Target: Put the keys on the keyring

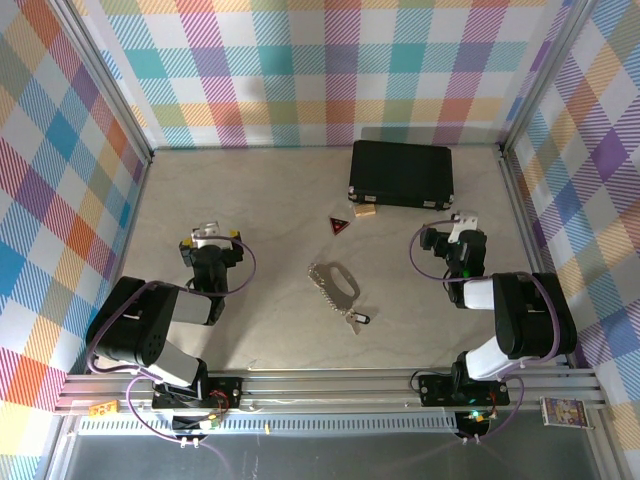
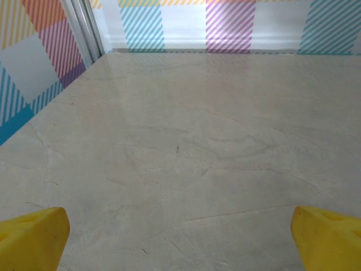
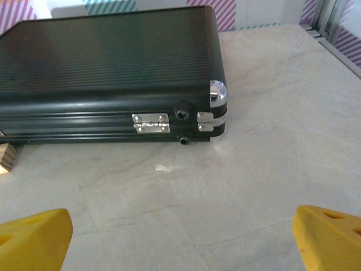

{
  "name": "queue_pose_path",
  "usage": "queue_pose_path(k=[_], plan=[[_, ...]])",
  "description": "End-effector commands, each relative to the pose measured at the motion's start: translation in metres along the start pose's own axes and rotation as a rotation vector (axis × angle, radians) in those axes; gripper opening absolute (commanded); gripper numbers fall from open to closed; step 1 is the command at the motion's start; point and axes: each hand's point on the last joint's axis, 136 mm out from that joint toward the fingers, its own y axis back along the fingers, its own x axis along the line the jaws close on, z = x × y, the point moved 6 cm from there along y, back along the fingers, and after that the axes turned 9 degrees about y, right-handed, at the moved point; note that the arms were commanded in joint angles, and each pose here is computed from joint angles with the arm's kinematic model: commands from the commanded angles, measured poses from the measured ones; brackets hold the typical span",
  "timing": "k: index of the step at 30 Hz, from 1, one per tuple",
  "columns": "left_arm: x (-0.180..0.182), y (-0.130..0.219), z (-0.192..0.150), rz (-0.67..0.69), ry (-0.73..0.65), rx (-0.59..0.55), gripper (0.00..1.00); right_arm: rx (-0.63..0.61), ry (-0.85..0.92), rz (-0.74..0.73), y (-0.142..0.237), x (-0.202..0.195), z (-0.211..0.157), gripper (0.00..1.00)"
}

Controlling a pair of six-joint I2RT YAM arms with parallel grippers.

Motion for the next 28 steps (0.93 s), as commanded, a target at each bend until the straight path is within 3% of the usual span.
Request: queue_pose_path(k=[1, 3, 5, 12, 28], plan=[[0.0, -0.01, -0.004, -0.036, 0.034, -0.014, 1.0, 0.009, 0.009, 0.014, -0.002, 0.003, -0.001, 0.99], [0.001, -0.009, -0.006, -0.033, 0.033, 0.04, 1.0, 0.008, 0.008, 0.013, -0.002, 0.003, 0.0, 0.99], [0.0, -0.01, -0.004, -0.035, 0.035, 0.005, 1.0, 0.009, 0.01, 0.013, -0.002, 0.003, 0.0, 0.99], [-0.001, -0.022, -0.005, -0.034, 0.036, 0.085, 1.0, 0.005, 0.012, 0.014, -0.002, 0.004, 0.0, 0.99], [0.003, -0.024, -0.004, -0.039, 0.053, 0.09, 1.0, 0.005, 0.02, 0.014, -0.002, 0.005, 0.001, 0.99]])
